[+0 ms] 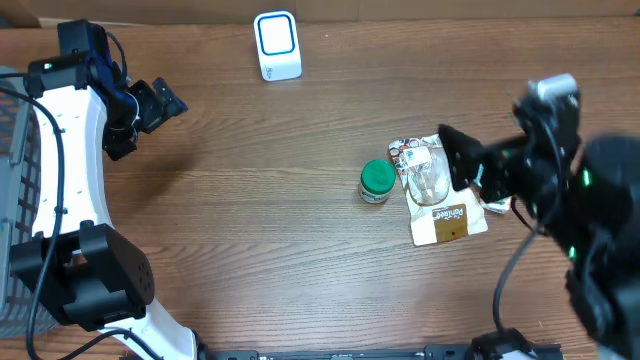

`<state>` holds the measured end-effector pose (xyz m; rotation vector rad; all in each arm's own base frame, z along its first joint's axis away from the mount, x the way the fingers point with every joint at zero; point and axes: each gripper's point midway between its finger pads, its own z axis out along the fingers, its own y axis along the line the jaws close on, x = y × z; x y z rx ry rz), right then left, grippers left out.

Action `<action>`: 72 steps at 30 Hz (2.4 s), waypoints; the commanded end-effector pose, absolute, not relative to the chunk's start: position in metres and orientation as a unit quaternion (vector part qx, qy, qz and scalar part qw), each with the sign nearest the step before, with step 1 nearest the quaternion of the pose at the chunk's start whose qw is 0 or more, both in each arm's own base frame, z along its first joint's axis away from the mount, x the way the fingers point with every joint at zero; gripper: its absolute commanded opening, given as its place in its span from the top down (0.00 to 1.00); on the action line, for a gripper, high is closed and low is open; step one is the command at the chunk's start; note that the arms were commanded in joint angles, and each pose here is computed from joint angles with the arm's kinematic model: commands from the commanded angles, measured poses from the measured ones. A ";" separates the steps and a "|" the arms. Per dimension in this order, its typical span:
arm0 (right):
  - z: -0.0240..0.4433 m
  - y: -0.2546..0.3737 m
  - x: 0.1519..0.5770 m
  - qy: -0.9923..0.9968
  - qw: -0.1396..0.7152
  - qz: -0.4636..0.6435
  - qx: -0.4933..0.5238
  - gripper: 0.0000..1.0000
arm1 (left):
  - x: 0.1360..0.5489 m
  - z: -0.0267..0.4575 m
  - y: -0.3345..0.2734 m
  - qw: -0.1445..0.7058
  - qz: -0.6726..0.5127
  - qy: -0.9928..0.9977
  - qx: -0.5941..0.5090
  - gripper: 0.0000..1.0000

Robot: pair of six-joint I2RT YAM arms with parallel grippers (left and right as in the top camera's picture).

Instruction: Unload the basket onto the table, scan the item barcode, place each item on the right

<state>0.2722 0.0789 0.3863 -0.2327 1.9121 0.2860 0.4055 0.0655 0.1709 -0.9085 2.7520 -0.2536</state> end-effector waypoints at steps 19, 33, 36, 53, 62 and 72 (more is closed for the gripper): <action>0.237 0.056 0.238 0.669 0.726 0.145 -0.055 0.00 | 0.407 0.167 0.062 0.113 -0.085 0.943 -0.302 0.00; 0.176 0.057 0.239 0.705 0.693 0.144 -0.053 0.00 | 0.407 0.167 0.062 0.113 -0.085 0.943 -0.302 0.00; 0.173 0.056 0.239 0.709 0.689 0.143 -0.052 0.00 | 0.407 0.167 0.062 0.113 -0.085 0.943 -0.302 0.00; 0.173 0.057 0.239 0.709 0.689 0.143 -0.052 0.00 | 0.407 0.167 0.062 0.113 -0.085 0.943 -0.302 0.01; 0.173 0.057 0.239 0.709 0.689 0.143 -0.052 0.00 | 0.407 0.167 0.062 0.113 -0.085 0.943 -0.302 0.01; 0.173 0.057 0.239 0.709 0.689 0.143 -0.052 0.00 | 0.401 0.213 0.045 0.168 -0.094 0.941 -0.277 0.01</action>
